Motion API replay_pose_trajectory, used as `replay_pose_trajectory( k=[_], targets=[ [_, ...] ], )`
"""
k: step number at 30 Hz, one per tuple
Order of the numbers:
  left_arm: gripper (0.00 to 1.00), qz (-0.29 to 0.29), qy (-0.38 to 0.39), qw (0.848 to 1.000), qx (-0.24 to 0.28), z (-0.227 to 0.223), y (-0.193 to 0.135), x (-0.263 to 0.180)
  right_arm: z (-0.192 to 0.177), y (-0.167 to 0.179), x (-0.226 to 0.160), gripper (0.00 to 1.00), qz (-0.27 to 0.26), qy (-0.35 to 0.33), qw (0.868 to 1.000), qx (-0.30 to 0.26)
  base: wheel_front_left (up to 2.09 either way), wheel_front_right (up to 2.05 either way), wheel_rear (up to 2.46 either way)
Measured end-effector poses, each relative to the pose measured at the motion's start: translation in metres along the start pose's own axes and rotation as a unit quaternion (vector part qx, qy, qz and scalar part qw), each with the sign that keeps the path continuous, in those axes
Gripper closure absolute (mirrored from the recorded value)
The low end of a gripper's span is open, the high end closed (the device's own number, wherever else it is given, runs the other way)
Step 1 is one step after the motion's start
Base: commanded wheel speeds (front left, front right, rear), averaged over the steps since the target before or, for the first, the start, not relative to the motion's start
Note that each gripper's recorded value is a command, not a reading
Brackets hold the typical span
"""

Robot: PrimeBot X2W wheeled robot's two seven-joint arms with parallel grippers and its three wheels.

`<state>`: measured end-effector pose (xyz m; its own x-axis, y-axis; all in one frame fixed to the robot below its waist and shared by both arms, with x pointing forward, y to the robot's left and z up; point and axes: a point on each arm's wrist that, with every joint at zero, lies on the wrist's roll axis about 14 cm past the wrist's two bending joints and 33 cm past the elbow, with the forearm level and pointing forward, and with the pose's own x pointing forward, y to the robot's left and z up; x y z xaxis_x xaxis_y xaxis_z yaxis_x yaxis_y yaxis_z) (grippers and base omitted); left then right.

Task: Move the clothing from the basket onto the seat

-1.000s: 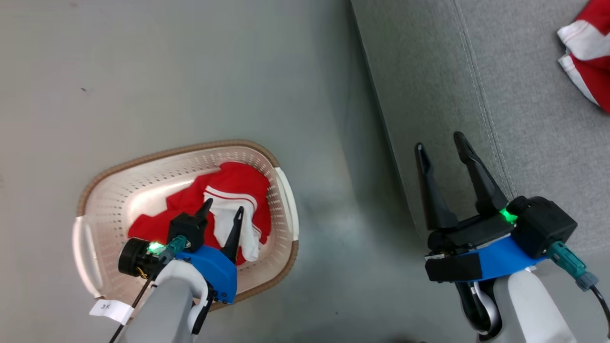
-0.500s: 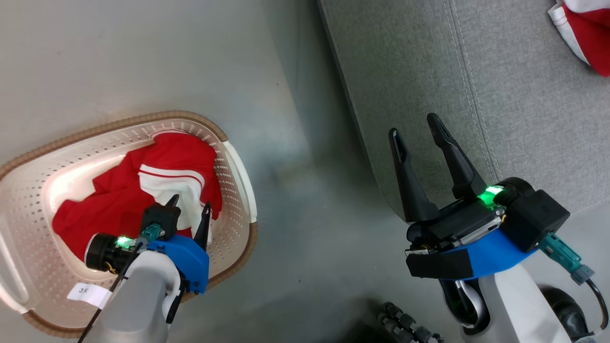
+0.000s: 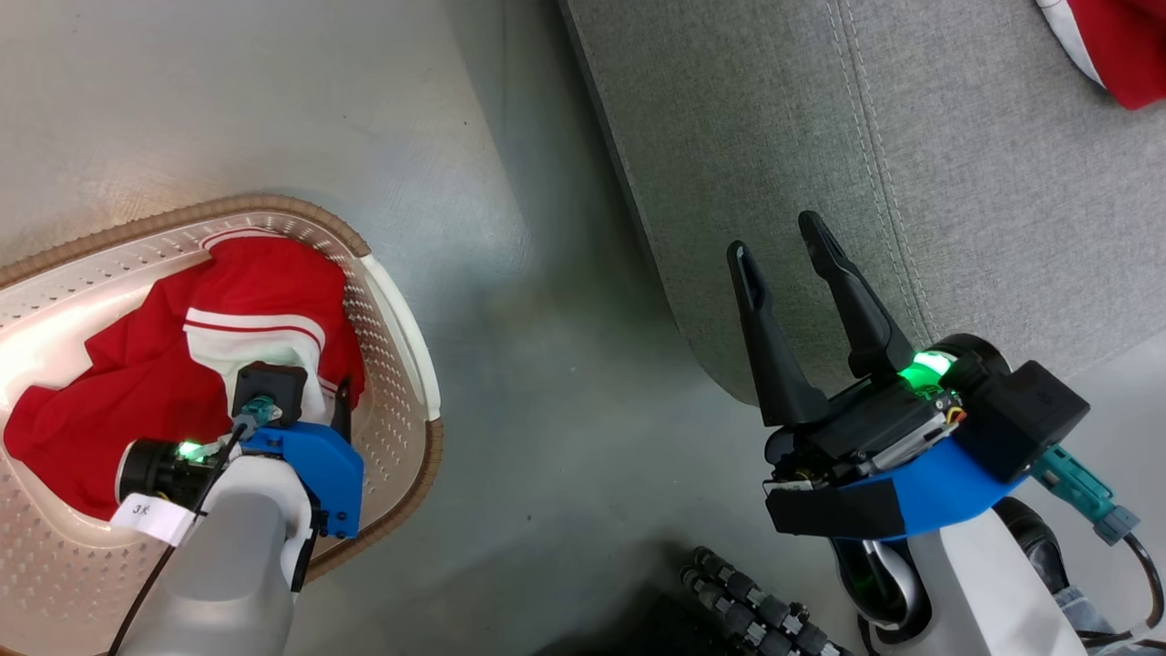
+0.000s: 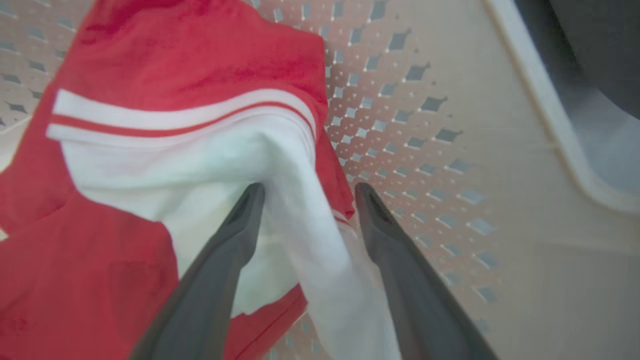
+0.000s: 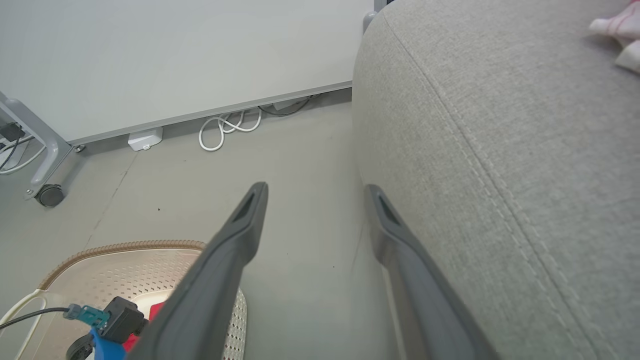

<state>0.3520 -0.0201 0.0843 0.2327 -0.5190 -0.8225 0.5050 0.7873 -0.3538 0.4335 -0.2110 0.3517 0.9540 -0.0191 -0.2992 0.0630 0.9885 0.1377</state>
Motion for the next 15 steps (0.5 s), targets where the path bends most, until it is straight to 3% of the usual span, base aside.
replay_pose_trajectory(
  k=[9,10,11,12,15],
  targets=[
    [0.0,0.034,0.032,0.999,-0.001,-0.007,0.015,0.004,-0.004,-0.004,-0.001,0.0,-0.007,0.004,1.0,0.001,0.0,0.0,0.0],
    [0.34,0.036,0.034,0.999,-0.002,-0.008,0.016,0.004,-0.004,-0.004,-0.001,0.0,-0.007,0.004,1.0,0.001,0.0,0.0,0.0],
    [0.87,0.036,0.037,0.999,-0.002,-0.009,0.016,0.004,-0.004,-0.004,-0.001,0.0,-0.007,0.005,1.0,0.002,0.0,0.0,0.0],
    [1.0,0.037,0.039,0.999,-0.002,-0.01,0.016,0.004,-0.004,-0.004,-0.001,0.0,-0.007,0.005,1.0,0.003,0.0,0.0,0.0],
    [1.0,0.037,0.036,0.999,-0.005,-0.006,0.016,0.005,-0.004,-0.004,-0.002,0.0,-0.008,0.005,1.0,0.004,0.0,0.0,0.0]
  ],
)
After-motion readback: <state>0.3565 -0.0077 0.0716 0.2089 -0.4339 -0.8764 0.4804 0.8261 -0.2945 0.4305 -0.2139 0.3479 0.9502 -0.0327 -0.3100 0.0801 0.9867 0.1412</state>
